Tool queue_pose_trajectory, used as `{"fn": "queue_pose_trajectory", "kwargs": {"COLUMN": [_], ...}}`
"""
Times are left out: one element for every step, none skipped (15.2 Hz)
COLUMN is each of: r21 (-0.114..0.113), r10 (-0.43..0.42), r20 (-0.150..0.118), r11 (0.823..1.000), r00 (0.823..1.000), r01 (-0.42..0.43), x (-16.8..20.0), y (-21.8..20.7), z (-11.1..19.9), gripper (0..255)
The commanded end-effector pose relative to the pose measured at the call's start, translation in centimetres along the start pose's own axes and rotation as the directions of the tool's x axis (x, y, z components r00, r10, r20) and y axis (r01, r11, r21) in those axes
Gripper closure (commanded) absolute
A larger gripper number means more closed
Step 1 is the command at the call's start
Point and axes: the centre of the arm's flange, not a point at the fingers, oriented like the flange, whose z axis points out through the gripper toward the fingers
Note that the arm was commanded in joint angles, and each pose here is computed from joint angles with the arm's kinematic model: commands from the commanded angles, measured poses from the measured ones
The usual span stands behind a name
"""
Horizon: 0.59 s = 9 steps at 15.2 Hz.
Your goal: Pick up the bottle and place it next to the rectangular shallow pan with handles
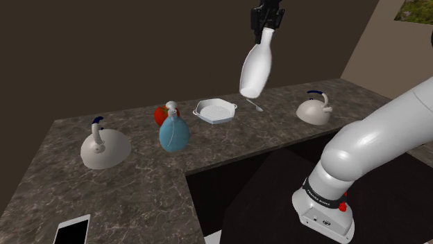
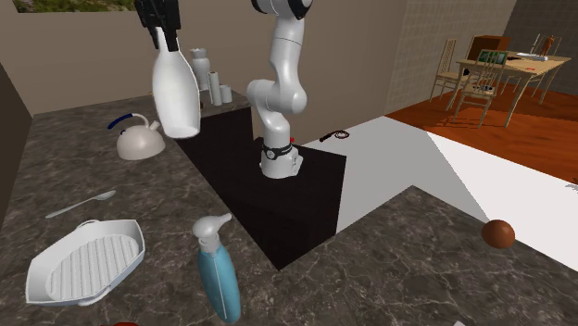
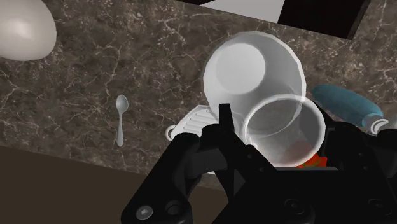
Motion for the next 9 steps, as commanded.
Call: {"fn": "queue_pose_trajectory", "kwargs": {"r21": [0.000, 0.000, 0.000, 0.000, 0.000, 0.000, 0.000, 0.000, 0.000], "r10": [-0.001, -0.001, -0.001, -0.001, -0.001, -0.001, -0.001, -0.001, -0.001], "r20": [0.000, 0.000, 0.000, 0.000, 0.000, 0.000, 0.000, 0.000, 0.000], "r11": [1.000, 1.000, 1.000, 1.000, 1.000, 1.000, 1.000, 1.000, 1.000], "r00": [1.000, 1.000, 1.000, 1.000, 1.000, 1.000, 1.000, 1.000, 1.000], "r01": [0.001, 0.001, 0.001, 0.001, 0.001, 0.001, 0.001, 0.001, 0.001], "x": [-0.3, -0.3, -0.2, -0.2, -0.2, -0.2, -0.2, -0.2, -0.1], "y": [2.8, 4.0, 5.3, 6.5, 7.8, 9.4, 9.4, 9.4, 9.4], "z": [-0.9, -1.3, -1.8, -2.2, -2.7, -3.2, -2.7, -2.2, -1.6], "gripper": [255, 255, 255, 255, 255, 255, 255, 255, 255]}}
